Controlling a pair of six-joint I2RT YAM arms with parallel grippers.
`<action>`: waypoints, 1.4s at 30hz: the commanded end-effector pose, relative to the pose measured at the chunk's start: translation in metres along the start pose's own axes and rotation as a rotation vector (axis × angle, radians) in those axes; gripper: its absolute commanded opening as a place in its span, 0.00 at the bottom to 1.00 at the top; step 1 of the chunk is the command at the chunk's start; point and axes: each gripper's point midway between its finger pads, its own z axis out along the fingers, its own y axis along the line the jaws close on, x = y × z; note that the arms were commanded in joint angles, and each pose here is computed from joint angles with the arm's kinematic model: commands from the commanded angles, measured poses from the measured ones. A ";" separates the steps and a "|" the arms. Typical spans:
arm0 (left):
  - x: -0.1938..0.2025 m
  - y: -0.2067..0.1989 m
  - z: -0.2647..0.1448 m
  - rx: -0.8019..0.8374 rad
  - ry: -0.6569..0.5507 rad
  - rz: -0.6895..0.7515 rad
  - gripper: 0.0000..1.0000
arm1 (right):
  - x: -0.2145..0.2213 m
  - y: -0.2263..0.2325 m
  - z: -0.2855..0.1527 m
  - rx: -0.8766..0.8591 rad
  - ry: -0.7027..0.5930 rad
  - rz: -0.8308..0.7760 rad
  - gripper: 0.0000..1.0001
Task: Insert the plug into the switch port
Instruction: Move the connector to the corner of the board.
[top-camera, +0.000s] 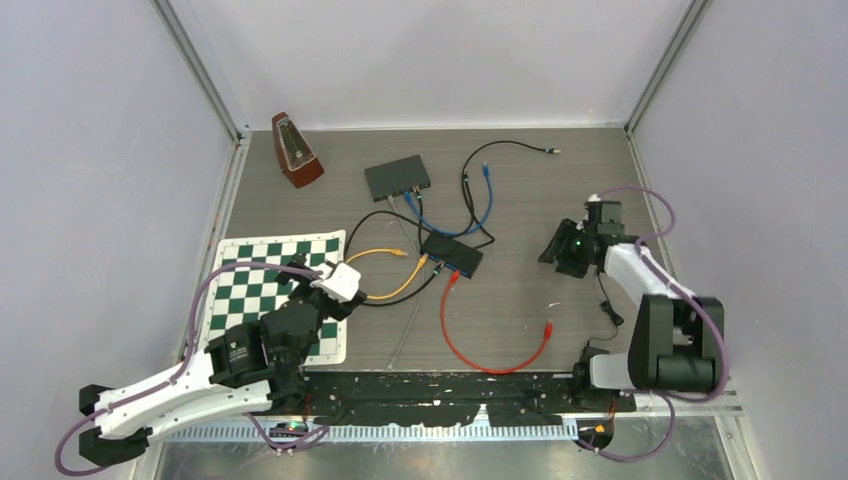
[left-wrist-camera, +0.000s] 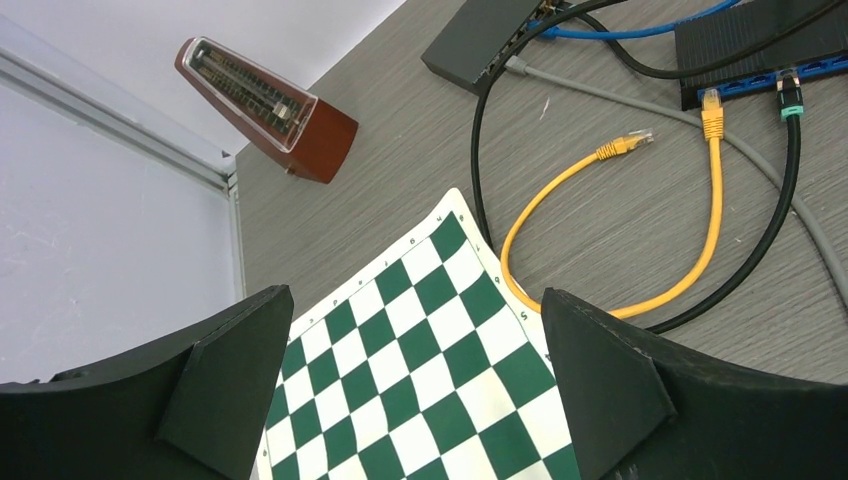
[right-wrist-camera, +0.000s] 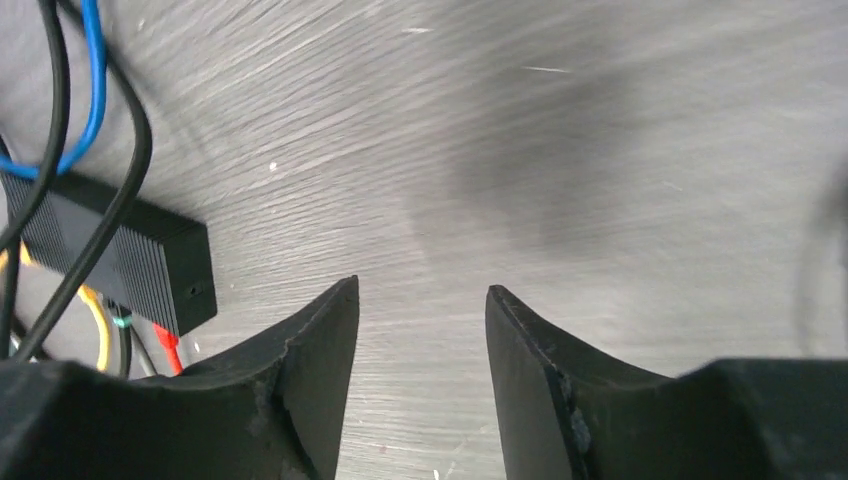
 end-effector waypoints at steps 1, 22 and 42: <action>-0.013 0.013 -0.006 -0.019 -0.040 -0.077 1.00 | -0.005 -0.041 -0.034 0.199 -0.146 0.245 0.61; -0.020 0.011 0.006 -0.097 -0.151 -0.067 0.98 | 0.035 -0.159 -0.082 0.742 -0.279 0.832 0.85; -0.014 0.014 0.007 -0.126 -0.111 -0.014 0.95 | 0.002 -0.115 -0.012 0.266 -0.273 0.692 0.33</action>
